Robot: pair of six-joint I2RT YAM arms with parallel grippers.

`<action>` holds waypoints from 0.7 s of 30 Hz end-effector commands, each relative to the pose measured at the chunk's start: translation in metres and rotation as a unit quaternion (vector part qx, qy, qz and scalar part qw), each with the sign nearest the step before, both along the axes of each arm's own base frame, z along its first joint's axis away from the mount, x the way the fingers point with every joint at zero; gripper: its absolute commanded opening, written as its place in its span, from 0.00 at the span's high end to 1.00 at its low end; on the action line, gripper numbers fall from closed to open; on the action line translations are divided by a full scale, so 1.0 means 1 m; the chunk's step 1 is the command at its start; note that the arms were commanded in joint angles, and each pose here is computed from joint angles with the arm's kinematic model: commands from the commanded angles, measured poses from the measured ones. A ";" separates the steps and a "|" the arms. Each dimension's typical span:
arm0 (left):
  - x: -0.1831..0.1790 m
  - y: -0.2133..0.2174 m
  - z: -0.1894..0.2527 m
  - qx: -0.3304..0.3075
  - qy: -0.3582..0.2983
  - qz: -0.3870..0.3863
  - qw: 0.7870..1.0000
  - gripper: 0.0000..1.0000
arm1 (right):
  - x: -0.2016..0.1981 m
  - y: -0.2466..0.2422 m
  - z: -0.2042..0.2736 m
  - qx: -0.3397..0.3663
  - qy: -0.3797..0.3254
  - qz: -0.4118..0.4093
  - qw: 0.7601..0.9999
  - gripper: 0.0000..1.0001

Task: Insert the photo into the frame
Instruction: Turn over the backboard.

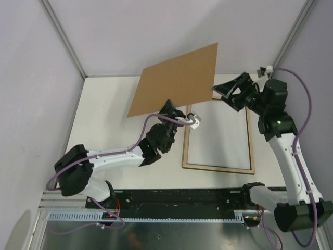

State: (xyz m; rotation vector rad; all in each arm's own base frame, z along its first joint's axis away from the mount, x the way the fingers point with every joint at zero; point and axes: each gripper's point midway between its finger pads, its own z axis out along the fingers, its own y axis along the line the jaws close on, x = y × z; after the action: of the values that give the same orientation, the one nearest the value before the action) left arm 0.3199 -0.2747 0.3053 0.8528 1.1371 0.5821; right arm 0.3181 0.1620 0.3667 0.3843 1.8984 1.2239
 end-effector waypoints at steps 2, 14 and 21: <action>0.020 0.010 0.058 -0.143 0.033 -0.019 0.989 1.00 | -0.022 -0.050 0.049 -0.070 -0.106 -0.120 0.985 0.11; 0.054 -0.001 0.087 -0.266 0.191 -0.097 0.940 1.00 | -0.045 -0.104 0.050 -0.161 -0.129 -0.238 0.949 0.07; 0.039 -0.019 0.128 -0.400 0.305 -0.233 0.832 1.00 | -0.027 -0.125 -0.012 -0.260 -0.036 -0.244 0.933 0.06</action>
State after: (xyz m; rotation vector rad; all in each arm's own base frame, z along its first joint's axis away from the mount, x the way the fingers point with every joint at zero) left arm 0.3852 -0.2719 0.3790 0.6068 1.5401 -0.1626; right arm 0.2839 0.0600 0.3868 0.4520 1.7178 0.5682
